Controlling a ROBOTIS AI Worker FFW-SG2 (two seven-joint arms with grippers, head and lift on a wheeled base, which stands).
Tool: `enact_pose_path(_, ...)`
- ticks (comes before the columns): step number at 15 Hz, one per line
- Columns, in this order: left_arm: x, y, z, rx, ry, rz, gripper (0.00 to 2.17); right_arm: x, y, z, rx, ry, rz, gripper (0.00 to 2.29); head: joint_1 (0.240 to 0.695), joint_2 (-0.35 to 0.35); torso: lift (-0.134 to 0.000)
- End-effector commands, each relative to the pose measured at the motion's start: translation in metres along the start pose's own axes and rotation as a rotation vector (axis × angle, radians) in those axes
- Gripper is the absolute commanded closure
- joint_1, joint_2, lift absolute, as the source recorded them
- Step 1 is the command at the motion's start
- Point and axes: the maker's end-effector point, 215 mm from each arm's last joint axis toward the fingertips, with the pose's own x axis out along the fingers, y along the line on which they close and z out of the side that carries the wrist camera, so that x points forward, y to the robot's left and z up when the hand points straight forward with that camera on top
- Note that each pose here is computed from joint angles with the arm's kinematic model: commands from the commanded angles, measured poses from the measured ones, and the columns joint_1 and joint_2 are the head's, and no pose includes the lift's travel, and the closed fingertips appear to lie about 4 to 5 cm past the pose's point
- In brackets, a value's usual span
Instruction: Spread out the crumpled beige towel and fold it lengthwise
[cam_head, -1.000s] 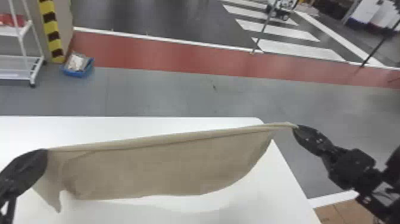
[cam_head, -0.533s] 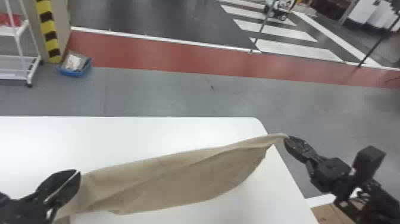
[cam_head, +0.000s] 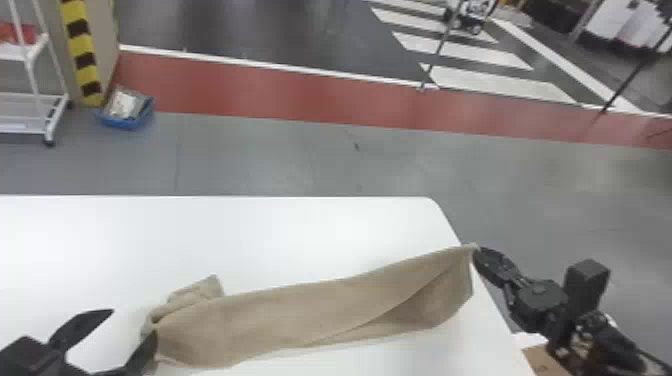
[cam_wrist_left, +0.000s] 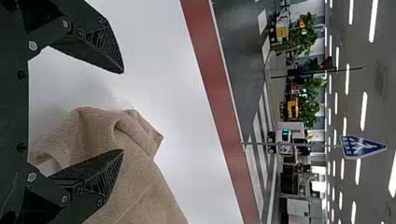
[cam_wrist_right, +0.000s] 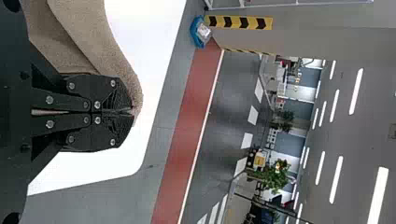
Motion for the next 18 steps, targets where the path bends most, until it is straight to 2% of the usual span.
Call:
enact_pose_path(1,-0.011,0.001,-0.009,0.003,0.000,0.003,0.05,0.008,0.005,-0.014,-0.027,0.021,0.012,1.45,0.695,-0.350,0.000)
enact_pose_path(3,-0.018,-0.003,-0.016,-0.021,0.019,-0.013,0.05,0.011,0.008,-0.016,-0.023,0.022,0.018,1.45,0.695,-0.350,0.000)
enact_pose_path(5,-0.016,-0.006,-0.031,-0.065,0.073,-0.023,0.04,0.018,0.014,-0.017,-0.043,0.032,0.019,1.45,0.695,-0.350,0.000)
enact_pose_path(7,-0.012,-0.007,-0.028,-0.096,0.063,-0.020,0.04,0.020,0.019,-0.016,-0.045,0.027,0.024,1.45,0.695,-0.350,0.000)
enact_pose_path(9,-0.007,0.003,-0.029,-0.111,0.064,0.019,0.10,0.023,0.025,-0.008,-0.061,0.000,0.032,1.45,0.695,-0.350,0.000)
enact_pose_path(11,-0.006,0.001,-0.048,-0.118,0.137,0.023,0.24,0.022,0.025,-0.002,-0.072,-0.019,0.030,1.45,0.695,-0.350,0.000)
enact_pose_path(14,-0.008,-0.007,-0.076,-0.142,0.249,0.009,0.28,0.019,0.021,-0.005,-0.083,-0.028,0.024,1.45,0.695,-0.350,0.000)
enact_pose_path(18,-0.016,-0.014,-0.079,-0.165,0.270,-0.010,0.33,0.014,0.015,-0.010,-0.085,-0.019,0.015,1.45,0.695,-0.350,0.000)
